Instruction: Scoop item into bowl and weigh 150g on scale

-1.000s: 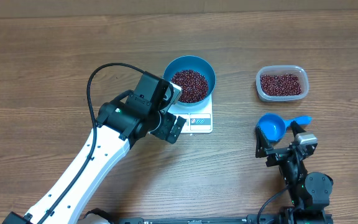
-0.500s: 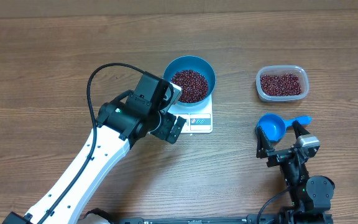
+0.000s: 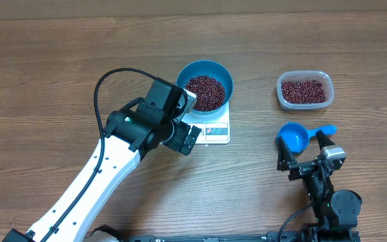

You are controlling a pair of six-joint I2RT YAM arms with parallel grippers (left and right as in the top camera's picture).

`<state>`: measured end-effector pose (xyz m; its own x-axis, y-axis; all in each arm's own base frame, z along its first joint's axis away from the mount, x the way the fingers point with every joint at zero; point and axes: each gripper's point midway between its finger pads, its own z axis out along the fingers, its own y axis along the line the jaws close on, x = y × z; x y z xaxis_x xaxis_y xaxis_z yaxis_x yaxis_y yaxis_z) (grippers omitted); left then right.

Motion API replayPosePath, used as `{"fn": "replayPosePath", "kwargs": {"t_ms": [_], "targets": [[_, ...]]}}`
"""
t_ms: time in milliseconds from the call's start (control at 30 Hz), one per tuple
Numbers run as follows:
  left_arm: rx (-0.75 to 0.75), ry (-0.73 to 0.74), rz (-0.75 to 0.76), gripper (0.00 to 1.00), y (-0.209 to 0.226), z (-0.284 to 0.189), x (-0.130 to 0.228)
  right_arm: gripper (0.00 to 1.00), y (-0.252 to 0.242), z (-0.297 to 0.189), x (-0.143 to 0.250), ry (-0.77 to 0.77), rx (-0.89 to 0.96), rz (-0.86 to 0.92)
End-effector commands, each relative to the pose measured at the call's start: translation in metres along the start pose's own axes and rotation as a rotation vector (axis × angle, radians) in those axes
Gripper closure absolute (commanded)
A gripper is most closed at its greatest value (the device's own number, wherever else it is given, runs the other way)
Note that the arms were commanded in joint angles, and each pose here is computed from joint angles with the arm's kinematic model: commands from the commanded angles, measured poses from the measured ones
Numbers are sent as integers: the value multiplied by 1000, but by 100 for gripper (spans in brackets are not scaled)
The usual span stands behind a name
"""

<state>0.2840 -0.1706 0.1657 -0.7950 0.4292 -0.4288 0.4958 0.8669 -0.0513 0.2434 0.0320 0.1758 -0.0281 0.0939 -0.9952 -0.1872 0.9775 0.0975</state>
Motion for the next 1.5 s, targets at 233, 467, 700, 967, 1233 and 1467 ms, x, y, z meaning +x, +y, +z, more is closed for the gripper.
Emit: {"fn": "replayPosePath", "kwargs": {"t_ms": [233,467,700,967,1233,1467], "targets": [[-6,-19,14,0,2,-7,0,0,0,0,2,-2,0,-1],[-43,-92,-8,0,14,-28,-6,0,0,0,2,-2,0,-1],[-78,-290,-113,0,48,-73,-26,0,0,0,2,-2,0,-1],[-151,-487,-200,1,83,-125,-36,0,0,0,2,-2,0,-1],[-227,-659,-232,0,98,-166,-27,0,0,0,2,-2,0,-1],[-283,-856,-218,1,101,-166,-3,0,0,0,2,-2,0,-1]]}}
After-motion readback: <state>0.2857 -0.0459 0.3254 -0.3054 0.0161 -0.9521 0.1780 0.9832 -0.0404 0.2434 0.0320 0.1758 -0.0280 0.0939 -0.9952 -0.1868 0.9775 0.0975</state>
